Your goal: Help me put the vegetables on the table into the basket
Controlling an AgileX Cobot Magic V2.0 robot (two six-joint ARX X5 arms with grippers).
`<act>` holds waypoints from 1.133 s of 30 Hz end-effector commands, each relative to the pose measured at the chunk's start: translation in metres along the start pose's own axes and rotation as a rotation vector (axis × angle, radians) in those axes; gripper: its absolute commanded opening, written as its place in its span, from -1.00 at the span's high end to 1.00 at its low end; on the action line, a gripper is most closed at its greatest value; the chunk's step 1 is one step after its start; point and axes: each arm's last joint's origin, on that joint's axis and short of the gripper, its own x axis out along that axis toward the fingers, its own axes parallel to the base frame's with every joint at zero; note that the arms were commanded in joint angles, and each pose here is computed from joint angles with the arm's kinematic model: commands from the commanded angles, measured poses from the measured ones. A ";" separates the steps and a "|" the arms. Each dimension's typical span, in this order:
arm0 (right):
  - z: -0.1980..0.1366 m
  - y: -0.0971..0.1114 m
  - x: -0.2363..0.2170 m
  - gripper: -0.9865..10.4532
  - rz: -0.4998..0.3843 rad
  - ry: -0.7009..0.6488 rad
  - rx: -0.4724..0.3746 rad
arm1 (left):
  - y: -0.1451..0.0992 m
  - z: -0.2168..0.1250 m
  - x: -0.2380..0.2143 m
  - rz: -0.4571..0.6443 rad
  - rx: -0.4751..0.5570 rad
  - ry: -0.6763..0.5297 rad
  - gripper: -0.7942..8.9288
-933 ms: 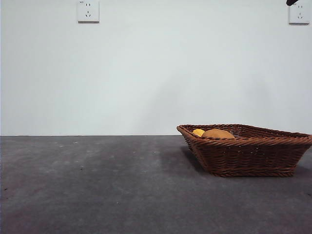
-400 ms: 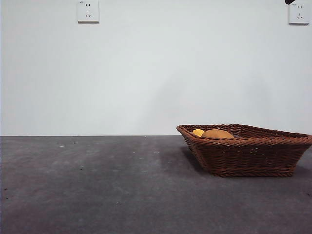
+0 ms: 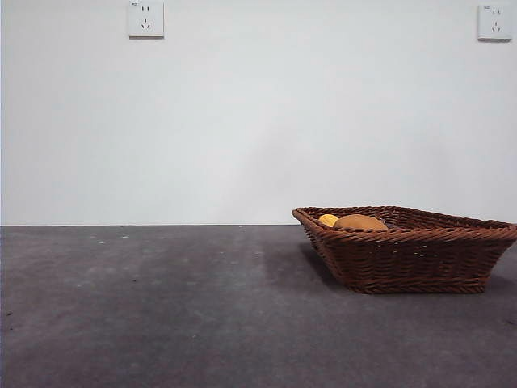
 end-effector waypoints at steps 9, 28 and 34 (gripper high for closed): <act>-0.127 0.005 -0.028 0.83 -0.002 -0.338 -0.038 | 0.001 -0.007 0.004 0.006 -0.018 0.057 0.84; -0.293 0.004 -0.020 0.83 -0.084 -0.344 -0.130 | 0.002 -0.014 0.009 0.007 -0.031 0.157 0.84; -0.311 0.003 -0.012 0.83 -0.079 -0.265 -0.123 | 0.002 -0.014 0.010 0.007 -0.031 0.158 0.84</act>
